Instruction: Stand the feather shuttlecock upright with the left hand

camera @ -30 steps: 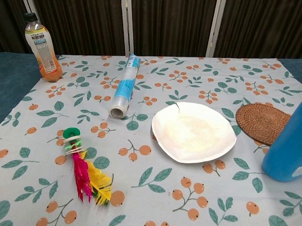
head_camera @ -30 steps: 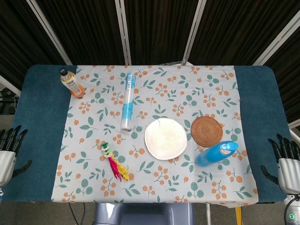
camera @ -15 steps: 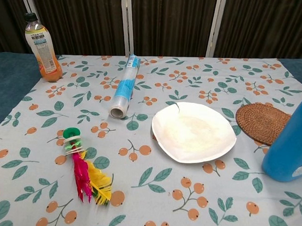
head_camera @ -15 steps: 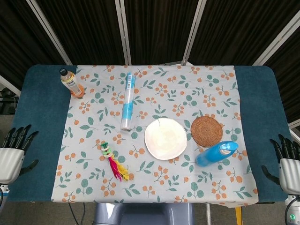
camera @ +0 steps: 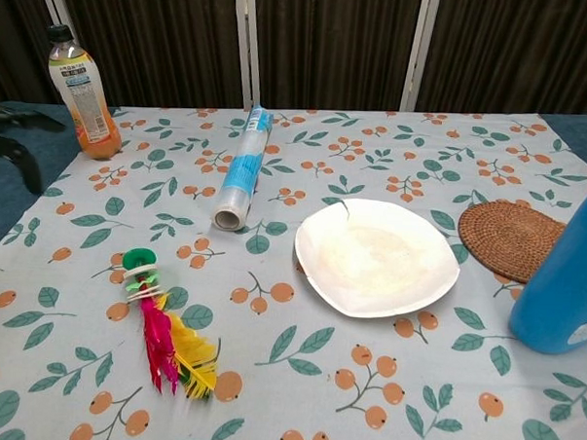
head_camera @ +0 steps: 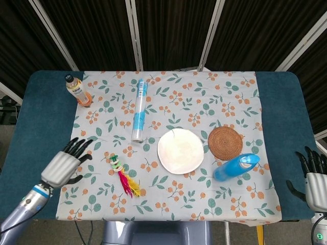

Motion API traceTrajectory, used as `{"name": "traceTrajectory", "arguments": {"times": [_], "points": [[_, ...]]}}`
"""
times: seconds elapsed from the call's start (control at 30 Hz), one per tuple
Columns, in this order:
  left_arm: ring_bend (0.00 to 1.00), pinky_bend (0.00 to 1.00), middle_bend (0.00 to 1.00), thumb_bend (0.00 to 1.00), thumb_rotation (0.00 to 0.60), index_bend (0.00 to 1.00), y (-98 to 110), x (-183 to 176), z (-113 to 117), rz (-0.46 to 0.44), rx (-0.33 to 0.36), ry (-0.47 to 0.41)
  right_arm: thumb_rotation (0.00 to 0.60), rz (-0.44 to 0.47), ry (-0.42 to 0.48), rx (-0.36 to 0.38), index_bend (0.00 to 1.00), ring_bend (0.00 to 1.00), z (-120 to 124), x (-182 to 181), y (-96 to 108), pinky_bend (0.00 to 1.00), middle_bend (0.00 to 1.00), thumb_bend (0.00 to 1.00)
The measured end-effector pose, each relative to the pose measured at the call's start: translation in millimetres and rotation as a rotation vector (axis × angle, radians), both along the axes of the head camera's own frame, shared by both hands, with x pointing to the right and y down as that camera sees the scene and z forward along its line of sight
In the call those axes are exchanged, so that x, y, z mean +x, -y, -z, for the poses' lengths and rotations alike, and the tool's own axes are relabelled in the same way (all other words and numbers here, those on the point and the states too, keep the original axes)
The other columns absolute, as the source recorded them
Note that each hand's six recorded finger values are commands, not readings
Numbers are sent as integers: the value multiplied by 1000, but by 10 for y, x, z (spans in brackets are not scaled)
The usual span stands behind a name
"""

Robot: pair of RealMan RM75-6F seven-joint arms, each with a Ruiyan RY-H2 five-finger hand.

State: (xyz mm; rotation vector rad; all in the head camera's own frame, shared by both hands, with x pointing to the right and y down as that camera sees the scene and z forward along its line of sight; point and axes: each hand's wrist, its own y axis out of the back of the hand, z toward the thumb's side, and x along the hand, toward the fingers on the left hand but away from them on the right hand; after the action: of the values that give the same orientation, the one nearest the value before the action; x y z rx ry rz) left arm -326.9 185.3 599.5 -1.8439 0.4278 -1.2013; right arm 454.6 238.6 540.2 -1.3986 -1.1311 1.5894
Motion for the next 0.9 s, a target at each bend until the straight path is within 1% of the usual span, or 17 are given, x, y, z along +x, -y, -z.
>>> {"name": "traceTrajectory", "arguments": {"times": [0.1,0.3,0.53,0.63,0.77,0.9], "points": [[0,0,0,229,600,370,-10,292,-126,-73,-50,-24,600,-5,-5,-1,131,0,-2,13,6,0,0,164],[0,0,0,237,600,373,-76,658,-285,-155,-131,-40,600,-11,-24,6,133,0,10,28,-4,0,0,165],[0,0,0,240,600,399,-130,886,-334,-171,-235,-74,600,-24,-37,7,134,0,24,37,-23,0,0,165],[0,0,0,253,600,422,-129,972,-343,-173,-261,-88,600,-26,-40,6,136,0,26,38,-24,0,0,165],[0,0,0,313,600,447,-128,1051,-385,-166,-289,-97,600,-28,-45,4,137,0,24,43,-23,0,0,166],[0,0,0,325,600,466,-138,1115,-441,-163,-312,-93,600,-31,-46,4,137,0,28,52,-21,0,0,165]]}}
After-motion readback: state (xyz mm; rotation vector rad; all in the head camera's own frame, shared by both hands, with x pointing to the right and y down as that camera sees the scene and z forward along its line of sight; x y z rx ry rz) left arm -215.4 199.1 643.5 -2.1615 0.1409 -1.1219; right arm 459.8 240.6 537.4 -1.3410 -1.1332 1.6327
